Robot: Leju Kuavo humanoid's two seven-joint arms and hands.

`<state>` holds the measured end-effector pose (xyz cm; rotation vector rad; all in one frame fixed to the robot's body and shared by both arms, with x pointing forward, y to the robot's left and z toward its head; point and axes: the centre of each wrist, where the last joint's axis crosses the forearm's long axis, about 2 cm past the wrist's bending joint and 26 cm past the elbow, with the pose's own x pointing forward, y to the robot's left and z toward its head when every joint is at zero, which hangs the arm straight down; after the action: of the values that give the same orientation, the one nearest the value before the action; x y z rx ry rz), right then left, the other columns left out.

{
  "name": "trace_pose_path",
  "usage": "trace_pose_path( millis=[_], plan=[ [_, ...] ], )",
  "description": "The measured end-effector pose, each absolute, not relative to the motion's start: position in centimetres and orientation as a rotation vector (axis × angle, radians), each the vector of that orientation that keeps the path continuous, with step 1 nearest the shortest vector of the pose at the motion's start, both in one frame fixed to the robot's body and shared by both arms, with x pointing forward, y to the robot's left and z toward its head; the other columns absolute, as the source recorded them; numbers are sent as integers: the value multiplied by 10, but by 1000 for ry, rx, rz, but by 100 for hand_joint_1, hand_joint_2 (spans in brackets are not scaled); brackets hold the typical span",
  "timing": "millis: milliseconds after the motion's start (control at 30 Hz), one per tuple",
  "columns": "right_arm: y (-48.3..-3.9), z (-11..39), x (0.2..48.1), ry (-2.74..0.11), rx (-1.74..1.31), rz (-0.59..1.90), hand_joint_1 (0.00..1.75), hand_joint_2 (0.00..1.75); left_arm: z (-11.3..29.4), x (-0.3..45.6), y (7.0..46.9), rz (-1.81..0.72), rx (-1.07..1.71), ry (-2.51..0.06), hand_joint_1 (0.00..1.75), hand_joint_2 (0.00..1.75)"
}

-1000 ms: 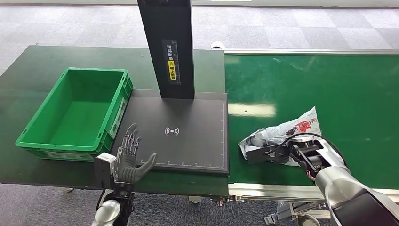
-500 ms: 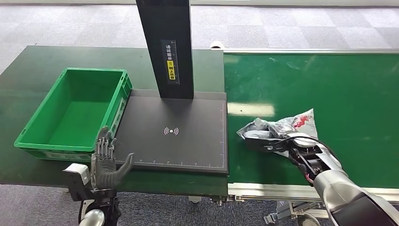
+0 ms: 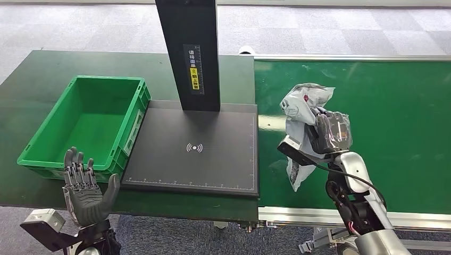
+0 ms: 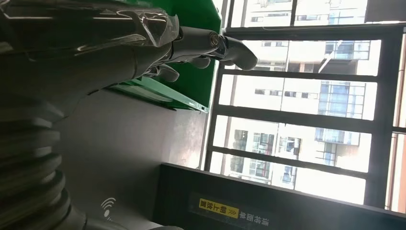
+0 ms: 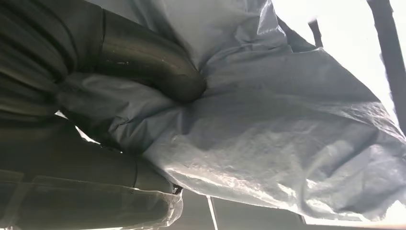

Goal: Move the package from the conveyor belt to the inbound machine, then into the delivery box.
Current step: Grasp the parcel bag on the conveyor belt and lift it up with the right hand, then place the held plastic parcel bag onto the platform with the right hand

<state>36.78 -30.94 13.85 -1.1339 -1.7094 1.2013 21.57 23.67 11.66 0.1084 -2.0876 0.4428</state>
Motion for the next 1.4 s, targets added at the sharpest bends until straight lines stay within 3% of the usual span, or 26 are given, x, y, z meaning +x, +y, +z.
trace_pose_path(
  millis=[133,333,500,800,1033,1367,1400],
  plan=[
    [-296,150,341,-2037,-1222,1099,175,175,119,220,234,424,176,-2150,0,0],
    [-264,160,320,-2312,-1159,1097,175,175,126,233,230,436,181,-2192,0,0],
    [-227,160,326,-2378,-1152,1283,175,175,130,244,224,437,144,-2206,0,0],
    [-167,152,372,-2236,-1088,1588,175,175,136,260,215,416,86,-2226,0,0],
    [-153,162,405,-2109,-1080,1744,175,175,135,263,210,404,55,-2220,0,0],
    [-117,160,405,-1996,-949,2005,175,175,136,275,198,366,-23,-2214,0,0],
    [-113,158,403,-1972,-924,2034,175,175,136,276,197,362,-29,-2213,0,44]
  ],
)
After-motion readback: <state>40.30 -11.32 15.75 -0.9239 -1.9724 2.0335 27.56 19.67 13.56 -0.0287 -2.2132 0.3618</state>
